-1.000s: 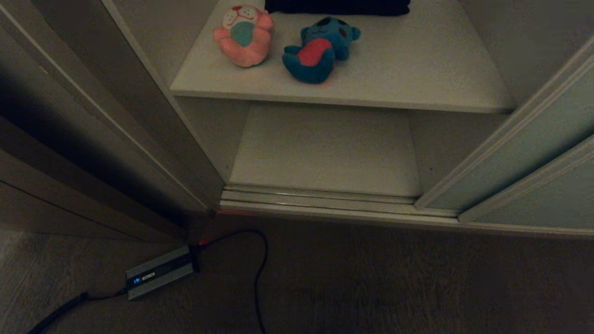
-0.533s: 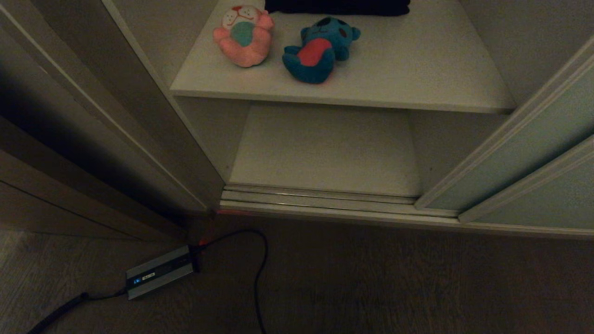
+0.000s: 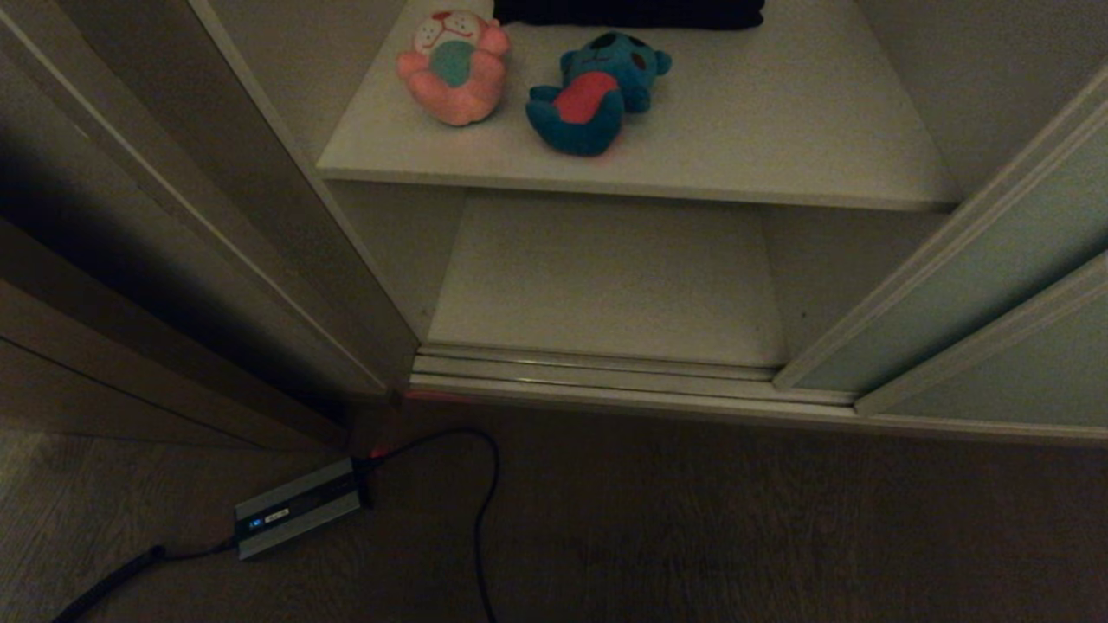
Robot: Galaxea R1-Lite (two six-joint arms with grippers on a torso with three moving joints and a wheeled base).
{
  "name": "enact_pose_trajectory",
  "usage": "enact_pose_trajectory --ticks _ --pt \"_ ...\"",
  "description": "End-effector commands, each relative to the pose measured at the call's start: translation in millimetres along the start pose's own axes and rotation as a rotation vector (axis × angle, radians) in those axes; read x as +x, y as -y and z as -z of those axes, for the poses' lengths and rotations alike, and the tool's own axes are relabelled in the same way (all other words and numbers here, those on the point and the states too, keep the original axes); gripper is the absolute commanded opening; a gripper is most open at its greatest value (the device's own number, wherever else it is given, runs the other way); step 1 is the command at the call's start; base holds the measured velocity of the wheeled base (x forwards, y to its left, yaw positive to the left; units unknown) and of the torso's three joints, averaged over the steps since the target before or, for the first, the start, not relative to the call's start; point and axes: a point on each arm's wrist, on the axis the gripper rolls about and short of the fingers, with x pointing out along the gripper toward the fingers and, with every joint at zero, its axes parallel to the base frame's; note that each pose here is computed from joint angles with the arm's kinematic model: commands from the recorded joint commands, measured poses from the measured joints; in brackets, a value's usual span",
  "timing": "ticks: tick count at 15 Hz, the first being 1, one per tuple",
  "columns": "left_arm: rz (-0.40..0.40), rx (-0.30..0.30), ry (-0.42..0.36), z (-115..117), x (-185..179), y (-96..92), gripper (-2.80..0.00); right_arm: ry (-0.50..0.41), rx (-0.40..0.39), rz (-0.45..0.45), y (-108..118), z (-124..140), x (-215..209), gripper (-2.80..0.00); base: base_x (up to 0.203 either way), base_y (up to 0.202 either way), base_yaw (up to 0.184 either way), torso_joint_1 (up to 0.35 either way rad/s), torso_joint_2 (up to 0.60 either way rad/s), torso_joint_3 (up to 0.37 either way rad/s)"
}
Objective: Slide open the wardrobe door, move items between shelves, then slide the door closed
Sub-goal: Close the door
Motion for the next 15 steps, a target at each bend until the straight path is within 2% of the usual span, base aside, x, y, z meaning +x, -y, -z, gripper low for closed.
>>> enact_pose_trajectory --ticks 1,5,8,11,15 --pt "-0.001 0.000 -0.004 -0.1 0.3 0.0 -2.80 -0.026 -0.016 0.063 1.9 -58.7 11.1 -2.80 0.000 0.000 0.000 0.000 0.00 0.000" --pt "0.000 0.000 -0.004 -0.1 0.3 0.0 -2.80 -0.067 -0.111 0.335 7.4 -116.6 39.8 -2.80 0.000 0.000 0.000 0.000 0.00 0.000" --pt "0.000 0.000 -0.004 -0.1 0.3 0.0 -2.80 -0.082 -0.138 0.403 7.8 -139.9 51.0 -2.80 0.000 0.000 0.000 0.000 0.00 0.000" --pt "-0.001 0.000 -0.004 -0.1 0.3 0.0 -2.80 -0.177 -0.163 0.450 -0.4 -151.7 60.7 -2.80 0.000 0.000 0.000 0.000 0.00 0.000" --pt "0.000 0.000 -0.004 -0.1 0.3 0.0 -2.80 -0.258 -0.140 0.496 -1.9 -166.2 106.0 -2.80 0.000 0.000 0.000 0.000 0.00 0.000"
